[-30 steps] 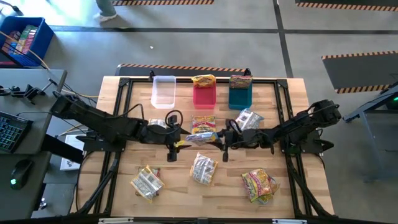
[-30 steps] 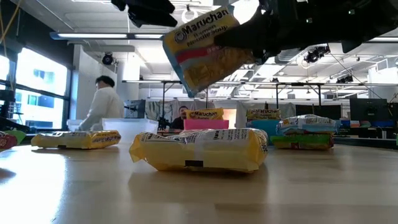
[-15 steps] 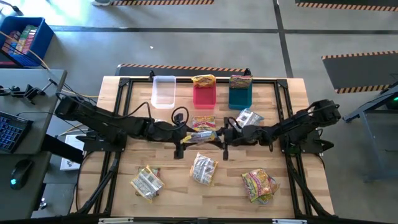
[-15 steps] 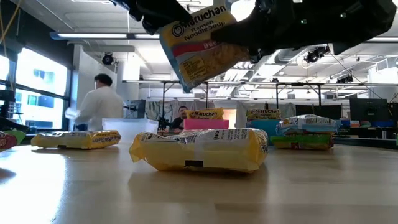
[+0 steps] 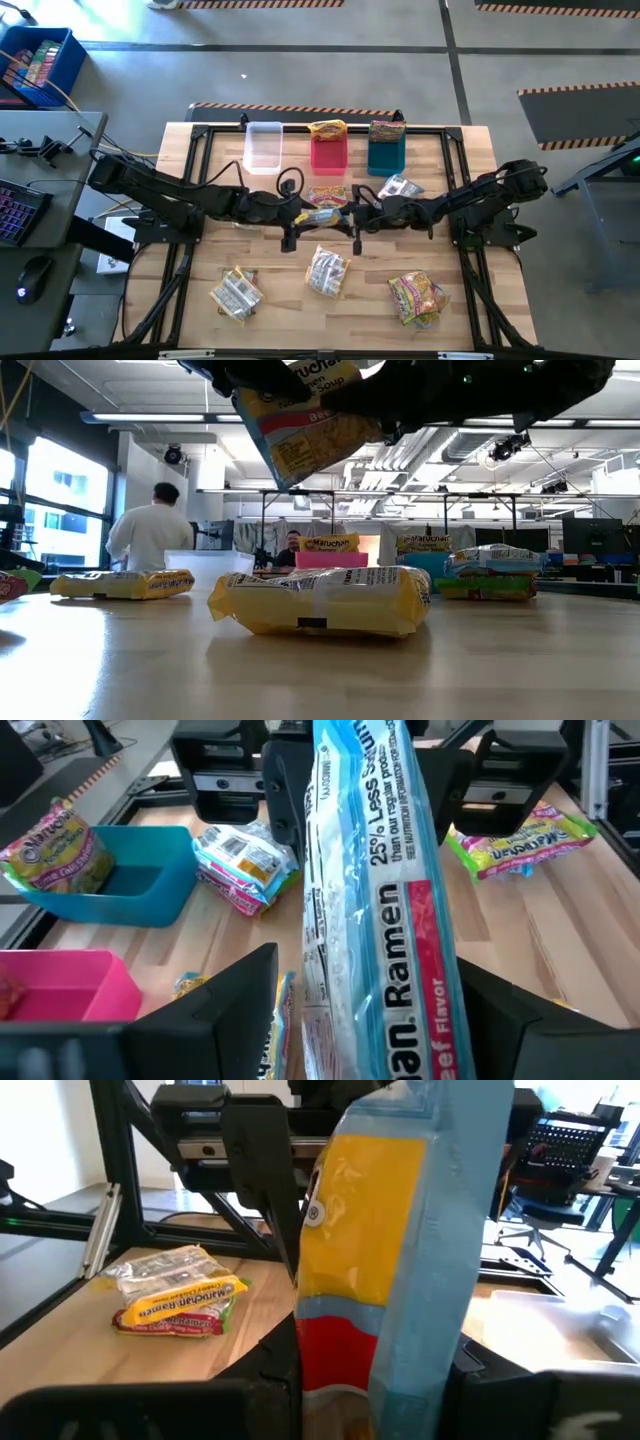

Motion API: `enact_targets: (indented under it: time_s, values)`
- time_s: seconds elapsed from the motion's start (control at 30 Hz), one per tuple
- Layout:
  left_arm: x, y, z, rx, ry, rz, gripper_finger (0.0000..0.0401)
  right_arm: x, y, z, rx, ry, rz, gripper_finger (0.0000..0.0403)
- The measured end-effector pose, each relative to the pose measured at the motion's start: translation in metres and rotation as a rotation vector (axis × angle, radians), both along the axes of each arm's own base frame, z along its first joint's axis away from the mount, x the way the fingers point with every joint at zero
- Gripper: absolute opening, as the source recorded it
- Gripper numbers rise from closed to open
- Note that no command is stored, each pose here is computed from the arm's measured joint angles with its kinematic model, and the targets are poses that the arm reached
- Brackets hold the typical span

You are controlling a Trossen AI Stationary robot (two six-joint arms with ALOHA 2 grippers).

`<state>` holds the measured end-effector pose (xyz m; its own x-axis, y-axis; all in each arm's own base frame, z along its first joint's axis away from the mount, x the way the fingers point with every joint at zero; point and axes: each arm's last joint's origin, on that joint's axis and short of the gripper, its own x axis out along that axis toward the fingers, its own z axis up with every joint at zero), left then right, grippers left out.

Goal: Sort Maruchan noodles
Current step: Put the blue noodle pack into the transparent bin

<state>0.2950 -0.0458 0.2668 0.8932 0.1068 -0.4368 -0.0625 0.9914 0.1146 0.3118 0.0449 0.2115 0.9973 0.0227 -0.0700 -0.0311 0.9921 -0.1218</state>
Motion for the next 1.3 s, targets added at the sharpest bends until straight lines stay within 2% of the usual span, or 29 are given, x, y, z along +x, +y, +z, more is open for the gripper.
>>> enact_targets:
  time_s: [0.23, 0.7, 0.97, 1.07, 1.3]
  values:
    - [0.0, 0.001, 0.0, 0.0, 0.008, -0.001, 0.0213, 0.007, -0.01, 0.006, 0.008, 0.018, 0.024, 0.0099]
    - [-0.001, 0.0, -0.003, 0.043, 0.033, -0.037, 0.0085, 0.009, -0.012, 0.002, 0.052, 0.119, 0.029, 0.0099]
    - [-0.002, 0.003, -0.005, 0.101, 0.079, -0.064, 0.0075, 0.009, -0.013, 0.001, 0.029, 0.123, -0.01, 0.0101]
    - [-0.006, 0.008, -0.003, 0.132, 0.098, -0.067, 0.0073, 0.009, -0.014, 0.001, 0.02, 0.121, -0.034, 0.0119]
    - [-0.03, 0.031, 0.008, 0.177, 0.181, -0.02, 0.0064, 0.008, -0.017, -0.002, -0.001, 0.139, -0.134, 0.0194]
